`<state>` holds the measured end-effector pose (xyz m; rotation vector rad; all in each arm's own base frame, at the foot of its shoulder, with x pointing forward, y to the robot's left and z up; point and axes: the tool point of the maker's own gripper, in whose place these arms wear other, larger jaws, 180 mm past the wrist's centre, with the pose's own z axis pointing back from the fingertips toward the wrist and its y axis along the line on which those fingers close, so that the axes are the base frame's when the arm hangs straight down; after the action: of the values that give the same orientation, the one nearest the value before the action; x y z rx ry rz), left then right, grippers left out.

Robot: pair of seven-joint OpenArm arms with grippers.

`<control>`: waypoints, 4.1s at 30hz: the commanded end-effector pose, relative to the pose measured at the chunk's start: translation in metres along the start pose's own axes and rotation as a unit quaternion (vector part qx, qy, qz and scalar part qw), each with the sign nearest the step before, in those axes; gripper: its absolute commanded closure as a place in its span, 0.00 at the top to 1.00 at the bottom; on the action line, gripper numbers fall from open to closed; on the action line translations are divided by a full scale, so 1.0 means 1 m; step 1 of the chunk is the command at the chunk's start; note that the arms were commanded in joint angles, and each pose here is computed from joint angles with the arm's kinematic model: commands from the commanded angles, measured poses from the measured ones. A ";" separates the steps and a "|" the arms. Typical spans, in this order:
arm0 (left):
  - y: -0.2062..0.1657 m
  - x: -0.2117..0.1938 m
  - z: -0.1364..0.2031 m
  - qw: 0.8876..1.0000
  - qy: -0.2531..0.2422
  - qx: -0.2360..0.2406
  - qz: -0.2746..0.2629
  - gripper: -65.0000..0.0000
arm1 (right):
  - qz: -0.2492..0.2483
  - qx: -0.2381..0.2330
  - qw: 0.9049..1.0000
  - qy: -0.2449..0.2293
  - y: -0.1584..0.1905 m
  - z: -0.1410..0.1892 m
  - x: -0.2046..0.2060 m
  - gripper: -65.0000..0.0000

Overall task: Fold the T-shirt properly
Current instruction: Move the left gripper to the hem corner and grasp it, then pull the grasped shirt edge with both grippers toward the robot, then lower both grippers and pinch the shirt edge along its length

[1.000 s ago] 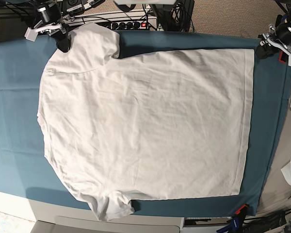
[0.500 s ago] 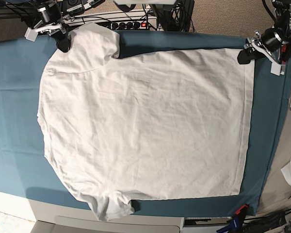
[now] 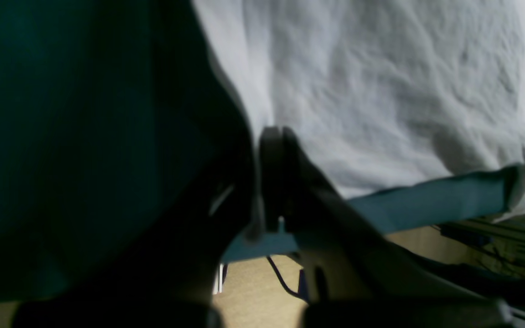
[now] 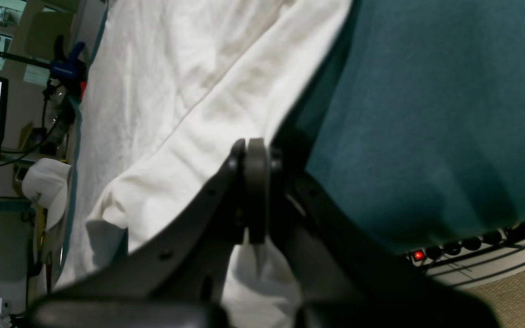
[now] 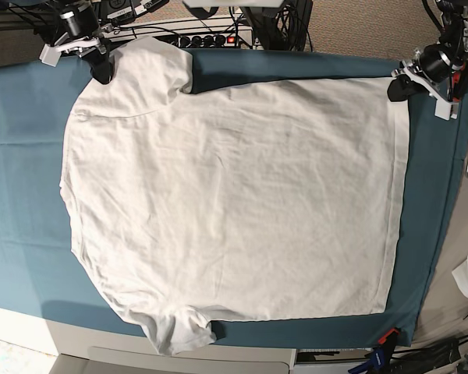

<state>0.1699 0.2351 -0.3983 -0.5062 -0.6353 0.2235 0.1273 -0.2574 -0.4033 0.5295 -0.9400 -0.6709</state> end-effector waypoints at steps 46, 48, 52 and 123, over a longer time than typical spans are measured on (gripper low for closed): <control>0.006 -0.039 0.039 0.996 0.074 0.034 -0.043 0.00 | 0.071 -0.072 0.992 0.075 -0.016 0.087 -0.012 0.00; 0.007 -0.042 0.041 0.995 0.078 0.035 -0.042 0.00 | 0.068 -0.074 0.992 0.079 -0.016 0.090 -0.014 0.00; 0.008 -0.047 0.043 0.995 0.084 0.037 -0.039 0.00 | 0.063 -0.082 0.991 0.090 -0.019 0.100 -0.020 0.00; -0.006 0.052 -0.026 0.989 -0.006 0.034 -0.144 0.00 | 0.307 0.031 0.950 -0.042 0.069 -0.051 0.107 0.00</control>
<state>0.2227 0.2337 -0.3941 -0.3539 -0.6801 -0.0098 0.2280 -0.2783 -0.3404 0.2378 -1.0673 -0.1117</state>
